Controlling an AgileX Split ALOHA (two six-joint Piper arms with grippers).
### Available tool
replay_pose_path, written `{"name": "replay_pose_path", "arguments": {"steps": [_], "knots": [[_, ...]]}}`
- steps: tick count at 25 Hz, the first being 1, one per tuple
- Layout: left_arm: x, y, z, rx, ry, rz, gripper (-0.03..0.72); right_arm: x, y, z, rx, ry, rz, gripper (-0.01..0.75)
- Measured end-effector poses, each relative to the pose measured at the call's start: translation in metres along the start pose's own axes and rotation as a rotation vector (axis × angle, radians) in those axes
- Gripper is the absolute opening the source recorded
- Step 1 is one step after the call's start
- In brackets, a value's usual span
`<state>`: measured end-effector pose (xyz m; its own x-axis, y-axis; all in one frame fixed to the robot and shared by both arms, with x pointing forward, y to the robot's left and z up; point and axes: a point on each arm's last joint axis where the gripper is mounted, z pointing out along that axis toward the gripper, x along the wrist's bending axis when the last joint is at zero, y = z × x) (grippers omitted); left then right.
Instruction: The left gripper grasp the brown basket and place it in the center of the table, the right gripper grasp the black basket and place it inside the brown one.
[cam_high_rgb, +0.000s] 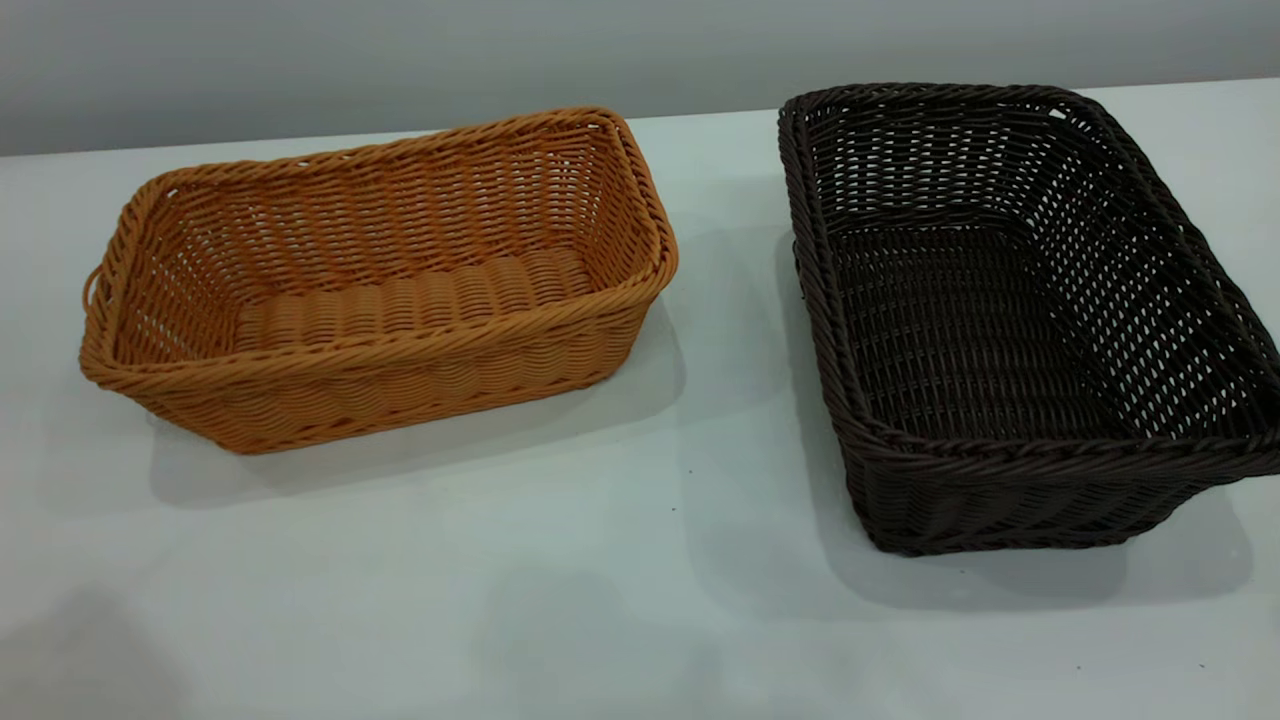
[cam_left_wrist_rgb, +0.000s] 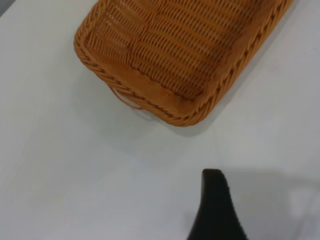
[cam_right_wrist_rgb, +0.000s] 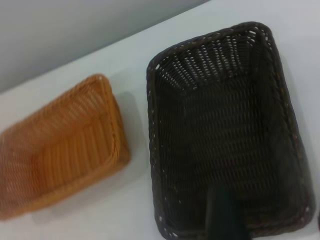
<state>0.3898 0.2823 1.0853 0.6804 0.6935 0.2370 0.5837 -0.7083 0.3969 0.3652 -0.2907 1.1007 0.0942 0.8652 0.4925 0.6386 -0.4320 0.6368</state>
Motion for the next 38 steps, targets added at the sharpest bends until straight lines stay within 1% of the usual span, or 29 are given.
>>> {"name": "replay_pose_path", "arguments": {"steps": [2,6,12,14,16,18,24,26,27,31,38], "knots": [[0.003,0.003,0.006,0.004,-0.010,-0.006,0.435,0.000,0.003,0.000,-0.031,0.000,0.051,0.387],[0.008,0.008,0.013,-0.020,0.002,-0.007,0.435,0.000,0.004,0.000,-0.047,0.004,0.146,0.387],[0.006,0.021,0.024,-0.077,-0.067,0.009,0.435,0.000,0.003,0.013,0.012,0.058,0.326,0.387],[0.003,0.025,0.028,-0.075,-0.094,0.032,0.435,-0.003,0.000,0.023,0.049,0.086,0.415,0.387],[0.000,0.028,0.033,-0.070,-0.112,0.053,0.435,-0.008,-0.006,0.033,0.093,0.089,0.479,0.387],[-0.002,0.032,0.037,-0.070,-0.120,0.074,0.435,-0.015,-0.013,0.044,0.135,0.073,0.551,0.387],[-0.002,0.040,0.049,-0.072,-0.125,0.093,0.435,-0.031,-0.031,0.061,0.184,0.004,0.753,0.387],[-0.001,0.042,0.055,-0.052,-0.134,0.115,0.435,-0.031,-0.033,0.062,0.185,0.002,0.815,0.387],[-0.001,0.042,0.058,-0.040,-0.138,0.138,0.435,-0.031,-0.031,0.062,0.169,0.003,0.847,0.387],[-0.001,0.046,0.076,0.000,-0.178,0.171,0.435,-0.034,-0.028,0.065,0.145,-0.015,0.938,0.386],[-0.010,0.058,0.108,0.041,-0.231,0.213,0.435,-0.045,-0.029,0.085,0.216,-0.084,0.997,0.383]]}}
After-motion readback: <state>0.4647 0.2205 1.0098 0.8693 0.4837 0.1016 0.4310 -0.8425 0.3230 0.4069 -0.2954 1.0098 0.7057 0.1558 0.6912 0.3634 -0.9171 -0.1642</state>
